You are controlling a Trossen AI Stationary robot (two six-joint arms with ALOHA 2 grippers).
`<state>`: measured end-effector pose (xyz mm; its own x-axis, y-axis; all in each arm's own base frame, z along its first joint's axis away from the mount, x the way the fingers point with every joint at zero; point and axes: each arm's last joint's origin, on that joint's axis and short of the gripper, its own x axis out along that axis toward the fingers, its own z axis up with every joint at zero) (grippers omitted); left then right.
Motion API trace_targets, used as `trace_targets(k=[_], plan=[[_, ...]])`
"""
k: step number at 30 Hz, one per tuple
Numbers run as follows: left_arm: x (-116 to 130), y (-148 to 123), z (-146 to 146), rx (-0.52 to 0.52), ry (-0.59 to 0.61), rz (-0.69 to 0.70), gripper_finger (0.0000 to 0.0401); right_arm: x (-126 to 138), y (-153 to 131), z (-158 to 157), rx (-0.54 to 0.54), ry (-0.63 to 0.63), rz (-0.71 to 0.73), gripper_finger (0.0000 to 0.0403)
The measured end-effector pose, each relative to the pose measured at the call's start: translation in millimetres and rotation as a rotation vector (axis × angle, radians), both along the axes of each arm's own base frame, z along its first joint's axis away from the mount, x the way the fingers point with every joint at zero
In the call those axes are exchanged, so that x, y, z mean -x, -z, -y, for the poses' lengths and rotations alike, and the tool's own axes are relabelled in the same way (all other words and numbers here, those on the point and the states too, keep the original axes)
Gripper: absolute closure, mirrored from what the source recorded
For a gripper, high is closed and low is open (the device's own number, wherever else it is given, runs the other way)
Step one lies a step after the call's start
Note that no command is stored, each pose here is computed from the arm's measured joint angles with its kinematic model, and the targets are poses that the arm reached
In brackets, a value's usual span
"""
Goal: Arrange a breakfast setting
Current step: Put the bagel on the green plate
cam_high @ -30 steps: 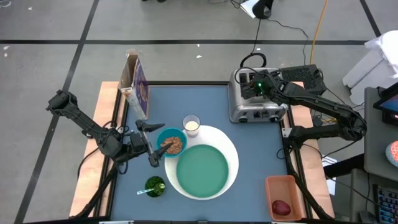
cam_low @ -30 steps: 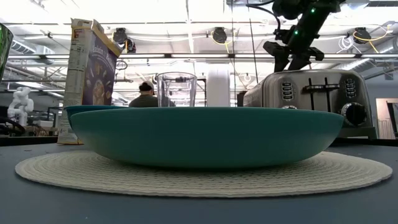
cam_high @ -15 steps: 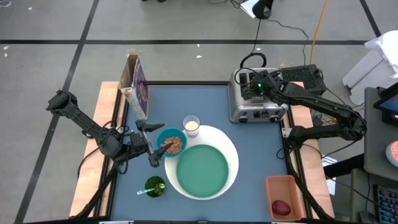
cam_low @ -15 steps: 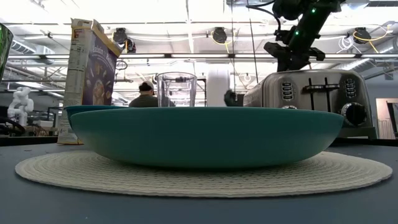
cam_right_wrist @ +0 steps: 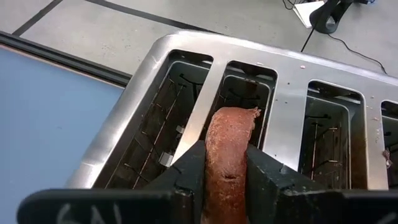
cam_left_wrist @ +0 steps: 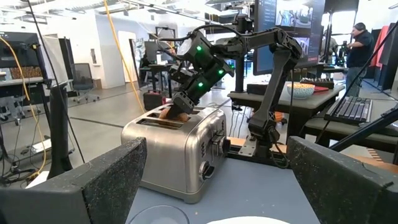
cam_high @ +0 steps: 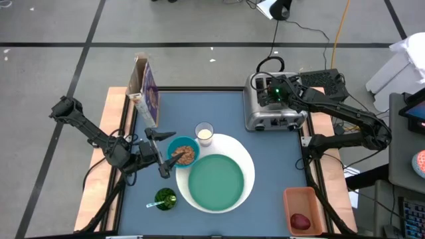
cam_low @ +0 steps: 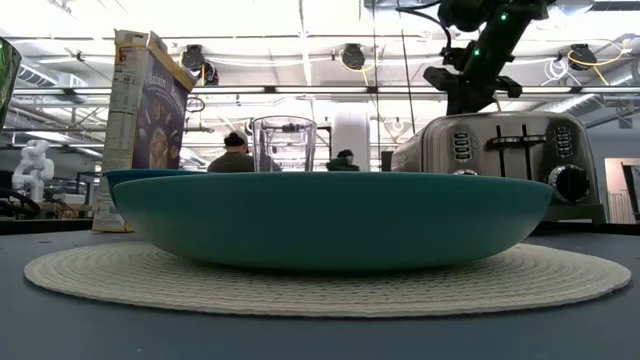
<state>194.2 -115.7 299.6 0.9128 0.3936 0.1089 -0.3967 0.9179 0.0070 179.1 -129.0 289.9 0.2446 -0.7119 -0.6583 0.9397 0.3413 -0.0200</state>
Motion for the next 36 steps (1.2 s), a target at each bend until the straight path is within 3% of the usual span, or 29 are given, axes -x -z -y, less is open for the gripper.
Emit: trace_targets(k=[20, 28, 36], plan=[[0.0, 0.0, 0.0, 0.0, 0.0, 0.0, 0.0009, 19.0, -44.0, -12.5, 0.202, -0.042, 0.248, 0.033], [0.0, 0.0, 0.0, 0.0, 0.0, 0.0, 0.0009, 18.4, -63.0, -25.2, 0.194, -0.282, 0.453, 0.033], [0.0, 0.0, 0.0, 0.0, 0.0, 0.0, 0.0009, 1.5, -65.9, -51.3, 0.139, -0.503, 0.523, 0.033]])
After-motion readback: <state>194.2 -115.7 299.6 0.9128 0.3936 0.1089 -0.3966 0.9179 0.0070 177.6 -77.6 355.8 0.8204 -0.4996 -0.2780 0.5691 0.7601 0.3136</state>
